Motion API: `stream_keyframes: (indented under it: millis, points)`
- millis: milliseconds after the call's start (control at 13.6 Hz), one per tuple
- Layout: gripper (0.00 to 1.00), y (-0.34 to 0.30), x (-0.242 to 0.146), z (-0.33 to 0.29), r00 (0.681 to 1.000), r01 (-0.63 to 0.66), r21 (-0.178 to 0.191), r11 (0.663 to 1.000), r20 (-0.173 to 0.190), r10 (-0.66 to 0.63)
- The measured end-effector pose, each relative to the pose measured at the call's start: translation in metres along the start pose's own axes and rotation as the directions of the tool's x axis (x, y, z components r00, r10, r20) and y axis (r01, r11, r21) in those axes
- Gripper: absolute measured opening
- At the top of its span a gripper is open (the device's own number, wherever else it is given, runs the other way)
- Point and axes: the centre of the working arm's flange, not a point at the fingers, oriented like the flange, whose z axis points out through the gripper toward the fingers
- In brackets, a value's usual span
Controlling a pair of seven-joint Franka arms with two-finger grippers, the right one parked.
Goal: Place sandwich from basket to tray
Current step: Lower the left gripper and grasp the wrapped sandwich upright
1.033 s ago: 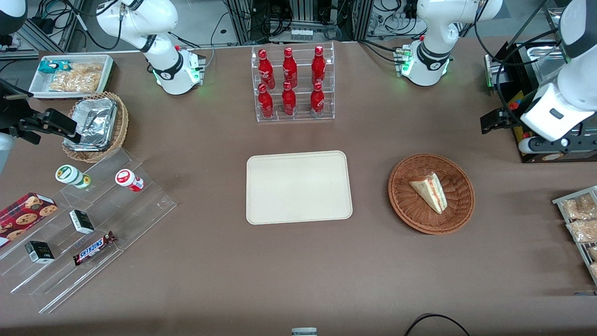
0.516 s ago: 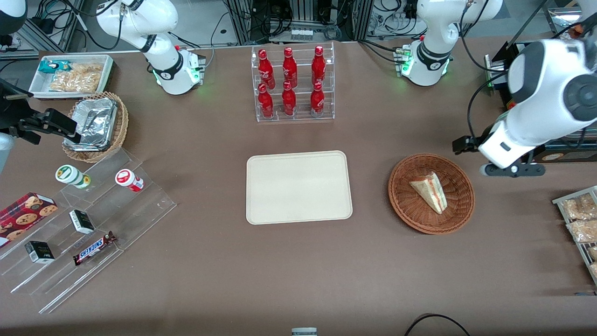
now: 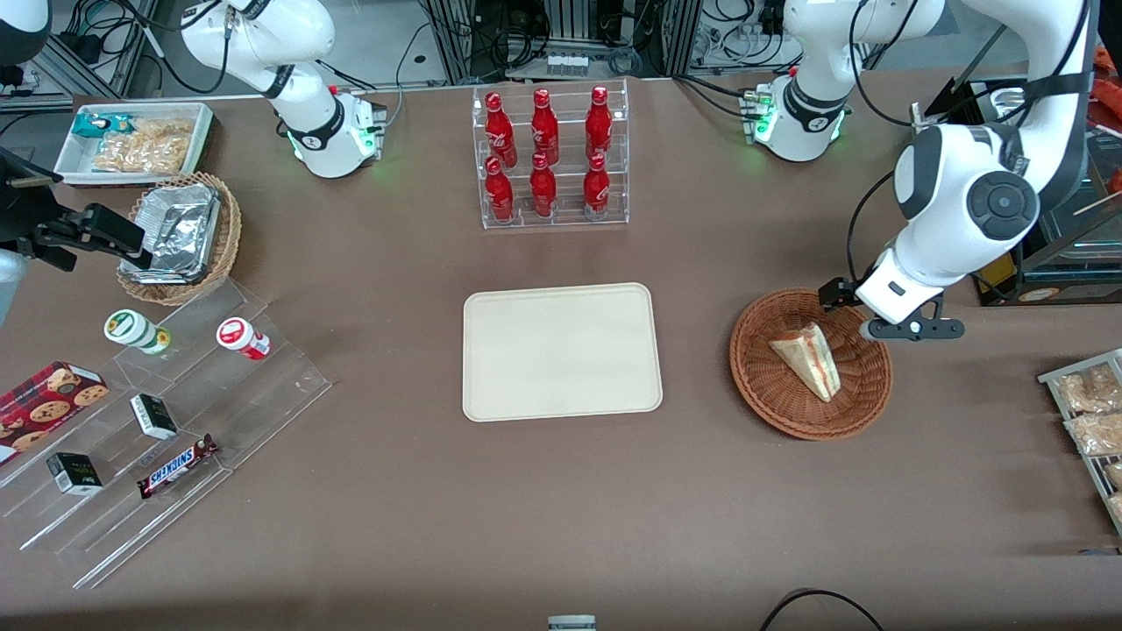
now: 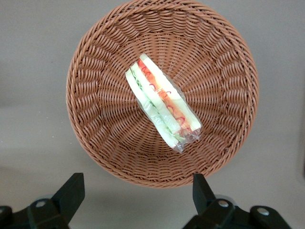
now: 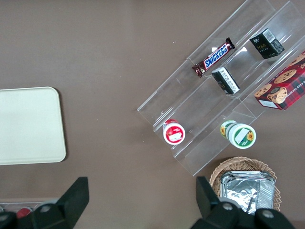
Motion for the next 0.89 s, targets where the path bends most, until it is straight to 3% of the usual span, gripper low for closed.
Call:
stream_keyframes:
  millis: [295,590,885]
  points:
    - [1.0,0.008,-0.001,0.007,0.975,0.221,-0.019,0.975,-0.025,-0.221]
    - [1.0,0.027,-0.002,0.019,0.892,0.449,-0.037,0.893,-0.035,-0.45]
    - [1.0,0.036,0.004,0.037,0.782,0.62,-0.062,0.783,-0.035,-0.622]
